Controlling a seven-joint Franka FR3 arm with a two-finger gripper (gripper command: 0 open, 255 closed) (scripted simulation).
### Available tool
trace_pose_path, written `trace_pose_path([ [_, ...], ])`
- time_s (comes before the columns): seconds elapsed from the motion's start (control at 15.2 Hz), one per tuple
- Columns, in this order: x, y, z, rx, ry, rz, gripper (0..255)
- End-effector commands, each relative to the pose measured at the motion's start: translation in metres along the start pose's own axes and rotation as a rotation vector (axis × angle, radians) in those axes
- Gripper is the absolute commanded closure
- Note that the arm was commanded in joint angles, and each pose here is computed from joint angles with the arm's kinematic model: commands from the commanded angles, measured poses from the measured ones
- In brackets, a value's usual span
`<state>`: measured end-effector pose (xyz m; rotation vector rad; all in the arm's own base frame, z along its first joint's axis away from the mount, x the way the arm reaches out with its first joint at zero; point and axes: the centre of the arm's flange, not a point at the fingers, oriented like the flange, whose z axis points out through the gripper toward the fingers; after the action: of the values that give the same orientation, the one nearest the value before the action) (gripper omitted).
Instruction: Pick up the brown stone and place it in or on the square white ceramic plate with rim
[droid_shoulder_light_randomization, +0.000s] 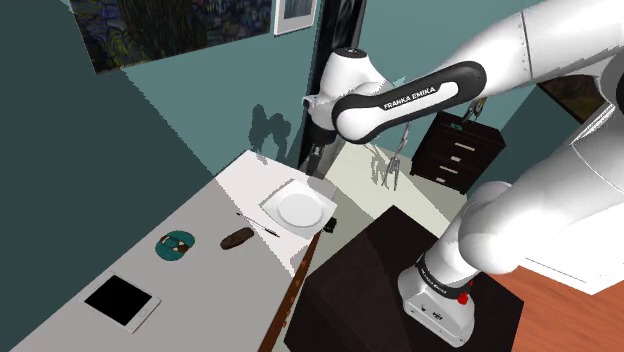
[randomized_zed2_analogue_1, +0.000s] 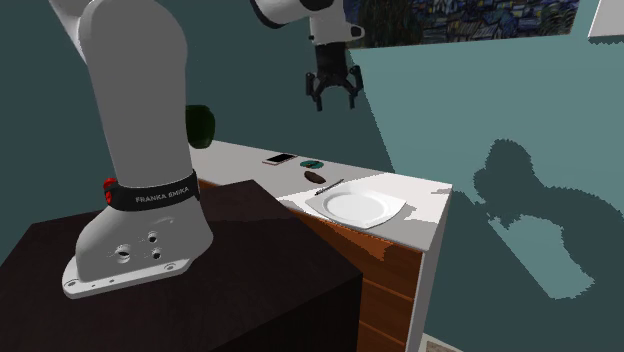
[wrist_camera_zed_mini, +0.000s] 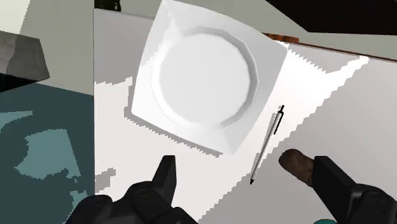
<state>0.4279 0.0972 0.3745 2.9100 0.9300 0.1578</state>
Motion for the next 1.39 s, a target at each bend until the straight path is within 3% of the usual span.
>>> trace_pose_path([
  [0.0, 0.014, -0.009, 0.023, 0.004, 0.014, -0.058, 0],
  [1.32, 0.122, -0.125, 0.218, 0.041, 0.136, -0.616, 0],
])
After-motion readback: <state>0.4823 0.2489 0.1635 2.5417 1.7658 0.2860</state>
